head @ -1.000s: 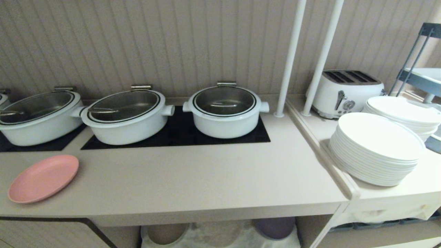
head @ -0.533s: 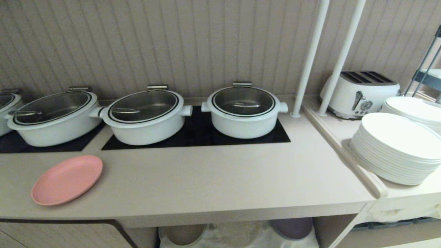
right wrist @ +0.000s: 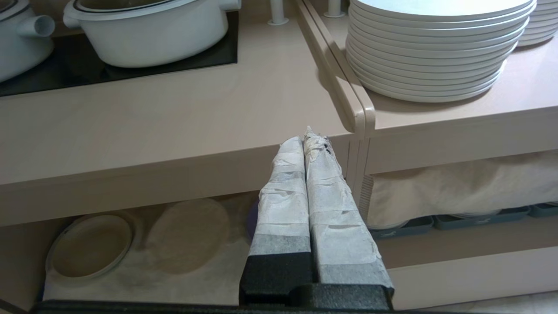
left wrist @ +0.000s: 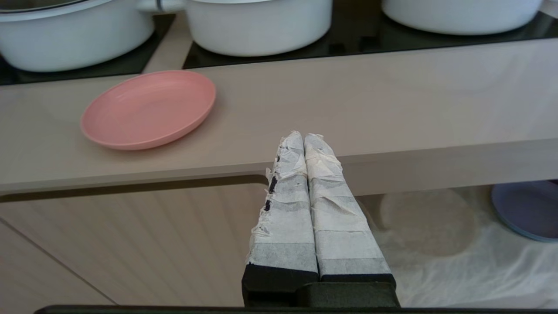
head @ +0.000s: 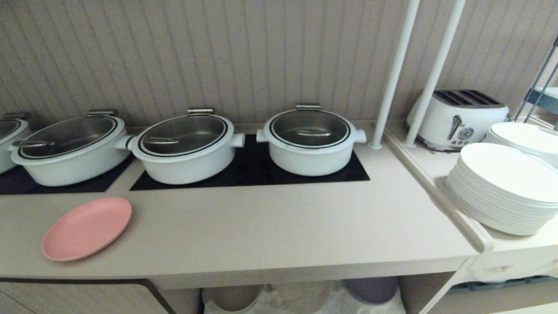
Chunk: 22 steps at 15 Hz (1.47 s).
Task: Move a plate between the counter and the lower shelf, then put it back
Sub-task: Pick up the plate
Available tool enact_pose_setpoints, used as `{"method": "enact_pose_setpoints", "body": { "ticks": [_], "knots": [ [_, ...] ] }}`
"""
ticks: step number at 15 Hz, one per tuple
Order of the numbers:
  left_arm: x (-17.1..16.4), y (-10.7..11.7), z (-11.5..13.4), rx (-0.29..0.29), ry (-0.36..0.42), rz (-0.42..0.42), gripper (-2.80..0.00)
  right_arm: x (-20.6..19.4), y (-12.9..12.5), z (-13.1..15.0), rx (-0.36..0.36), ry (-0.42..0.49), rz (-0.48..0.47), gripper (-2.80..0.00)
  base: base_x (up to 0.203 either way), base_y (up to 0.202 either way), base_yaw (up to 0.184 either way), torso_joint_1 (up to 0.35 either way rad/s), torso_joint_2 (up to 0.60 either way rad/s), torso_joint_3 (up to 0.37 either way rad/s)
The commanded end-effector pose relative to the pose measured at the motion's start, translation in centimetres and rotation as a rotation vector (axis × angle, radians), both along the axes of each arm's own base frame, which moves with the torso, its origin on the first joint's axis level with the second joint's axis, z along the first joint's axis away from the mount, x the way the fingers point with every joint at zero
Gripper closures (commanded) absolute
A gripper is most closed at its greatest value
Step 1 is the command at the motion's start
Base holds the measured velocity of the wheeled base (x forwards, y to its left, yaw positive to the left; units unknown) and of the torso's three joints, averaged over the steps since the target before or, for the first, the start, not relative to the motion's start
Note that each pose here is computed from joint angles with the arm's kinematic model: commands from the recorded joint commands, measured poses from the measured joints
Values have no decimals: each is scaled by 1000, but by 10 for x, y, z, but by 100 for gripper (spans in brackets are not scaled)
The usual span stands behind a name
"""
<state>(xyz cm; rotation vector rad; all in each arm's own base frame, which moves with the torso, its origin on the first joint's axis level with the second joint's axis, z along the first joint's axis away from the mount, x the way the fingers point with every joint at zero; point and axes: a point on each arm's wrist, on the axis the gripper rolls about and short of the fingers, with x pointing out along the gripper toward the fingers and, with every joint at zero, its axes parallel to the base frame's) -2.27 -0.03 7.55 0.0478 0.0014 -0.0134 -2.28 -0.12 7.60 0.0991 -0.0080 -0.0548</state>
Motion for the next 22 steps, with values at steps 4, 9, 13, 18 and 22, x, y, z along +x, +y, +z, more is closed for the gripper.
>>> {"method": "enact_pose_setpoints", "body": {
  "ticks": [4, 9, 13, 18, 22],
  "knots": [
    [0, 0, 0, 0, 0, 0, 0, 0, 0, 0, 1, -1, 0, 0, 0, 0, 0, 0, 0, 0],
    [0, 0, 0, -3, 0, 3, 0, 0, 0, 0, 1, -1, 0, 0, 0, 0, 0, 0, 0, 0],
    [0, 0, 0, -20, -1, 3, 0, 0, 0, 0, 1, -1, 0, 0, 0, 0, 0, 0, 0, 0],
    [0, 0, 0, -17, -1, 21, 0, 0, 0, 0, 1, -1, 0, 0, 0, 0, 0, 0, 0, 0],
    [0, 0, 0, -7, -3, 21, 0, 0, 0, 0, 1, -1, 0, 0, 0, 0, 0, 0, 0, 0]
  ]
}}
